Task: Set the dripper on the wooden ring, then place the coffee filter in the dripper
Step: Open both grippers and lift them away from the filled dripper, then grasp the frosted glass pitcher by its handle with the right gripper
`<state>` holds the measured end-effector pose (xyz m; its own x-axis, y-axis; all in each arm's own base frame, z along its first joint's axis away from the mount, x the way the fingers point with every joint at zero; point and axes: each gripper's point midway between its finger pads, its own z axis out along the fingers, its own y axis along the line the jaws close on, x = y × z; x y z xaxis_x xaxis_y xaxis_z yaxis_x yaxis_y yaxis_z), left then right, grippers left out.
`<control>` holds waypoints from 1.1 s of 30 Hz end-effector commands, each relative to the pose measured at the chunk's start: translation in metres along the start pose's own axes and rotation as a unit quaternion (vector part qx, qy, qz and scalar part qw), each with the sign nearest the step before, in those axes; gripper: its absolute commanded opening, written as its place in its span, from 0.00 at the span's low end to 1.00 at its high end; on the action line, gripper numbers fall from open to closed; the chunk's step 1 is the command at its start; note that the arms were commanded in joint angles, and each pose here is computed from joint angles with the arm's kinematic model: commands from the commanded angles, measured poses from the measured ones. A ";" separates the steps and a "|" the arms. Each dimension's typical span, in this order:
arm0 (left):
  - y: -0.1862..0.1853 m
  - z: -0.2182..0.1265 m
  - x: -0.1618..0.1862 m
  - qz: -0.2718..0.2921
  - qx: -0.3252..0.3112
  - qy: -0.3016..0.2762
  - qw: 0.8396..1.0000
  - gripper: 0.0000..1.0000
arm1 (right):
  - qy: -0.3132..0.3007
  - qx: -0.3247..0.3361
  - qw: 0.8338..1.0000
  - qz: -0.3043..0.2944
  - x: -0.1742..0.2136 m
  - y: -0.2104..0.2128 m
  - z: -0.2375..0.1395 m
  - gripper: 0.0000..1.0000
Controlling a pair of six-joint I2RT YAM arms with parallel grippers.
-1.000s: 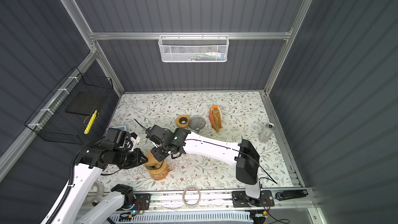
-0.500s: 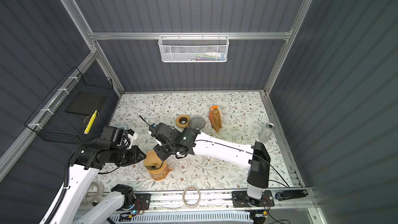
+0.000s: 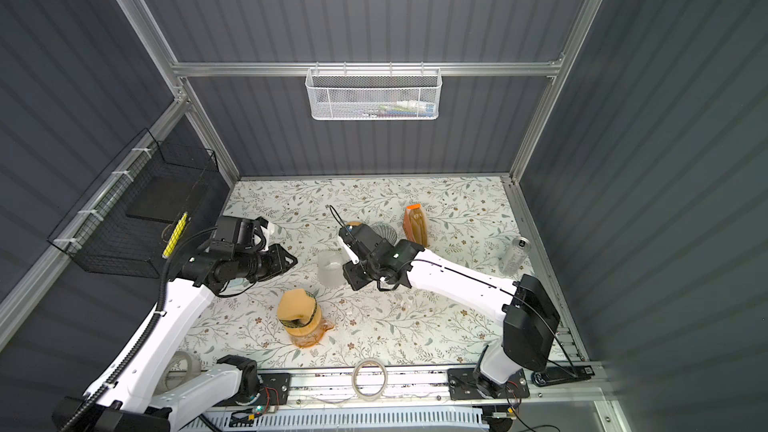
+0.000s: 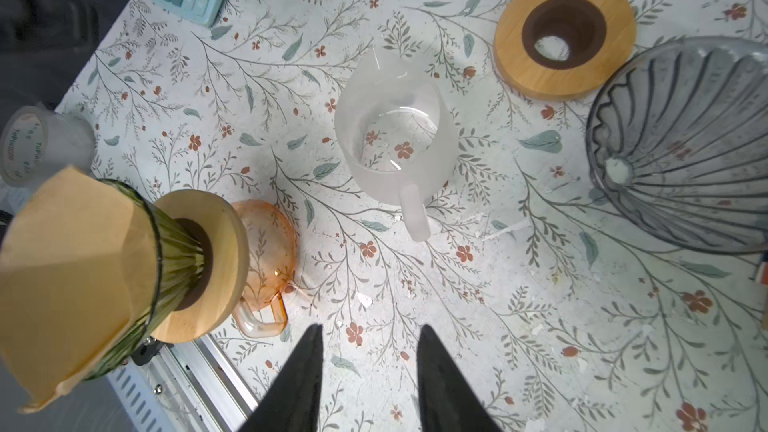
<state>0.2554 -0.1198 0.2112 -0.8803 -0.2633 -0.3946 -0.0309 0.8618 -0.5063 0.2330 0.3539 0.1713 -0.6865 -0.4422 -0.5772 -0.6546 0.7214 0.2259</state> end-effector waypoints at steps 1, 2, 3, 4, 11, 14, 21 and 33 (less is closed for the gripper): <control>-0.026 -0.008 -0.033 0.011 0.047 -0.059 0.997 0.30 | -0.004 -0.003 0.999 -0.036 0.001 -0.004 0.016 0.41; -0.028 -0.006 -0.037 0.012 0.050 -0.061 0.997 0.31 | -0.002 -0.001 0.999 -0.042 0.004 -0.005 0.022 0.42; -0.030 -0.005 -0.038 0.014 0.054 -0.061 0.997 0.31 | 0.000 0.000 0.999 -0.044 0.005 -0.007 0.026 0.42; -0.030 -0.003 -0.039 0.014 0.056 -0.059 0.997 0.31 | 0.001 0.001 0.999 -0.048 0.006 -0.008 0.031 0.43; -0.032 0.007 -0.040 0.012 0.063 -0.047 0.997 0.31 | 0.005 0.004 0.998 -0.064 0.003 -0.013 0.065 0.43; -0.030 0.008 -0.038 0.014 0.059 -0.044 0.997 0.30 | 0.011 0.009 0.998 -0.063 0.003 -0.021 0.078 0.43; -0.025 0.006 -0.035 0.018 0.045 -0.040 0.998 0.30 | 0.020 0.009 0.998 -0.055 0.002 -0.034 0.097 0.40; -0.017 0.010 -0.033 0.014 0.032 -0.034 0.999 0.29 | 0.033 0.012 0.997 -0.072 0.001 -0.036 0.116 0.25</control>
<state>0.2909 -0.1335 0.2231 -0.8440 -0.2792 -0.4580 0.0237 0.8336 -0.5518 0.2893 0.3840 0.0691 -0.6196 -0.5706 -0.5390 -0.7307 0.6702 0.1304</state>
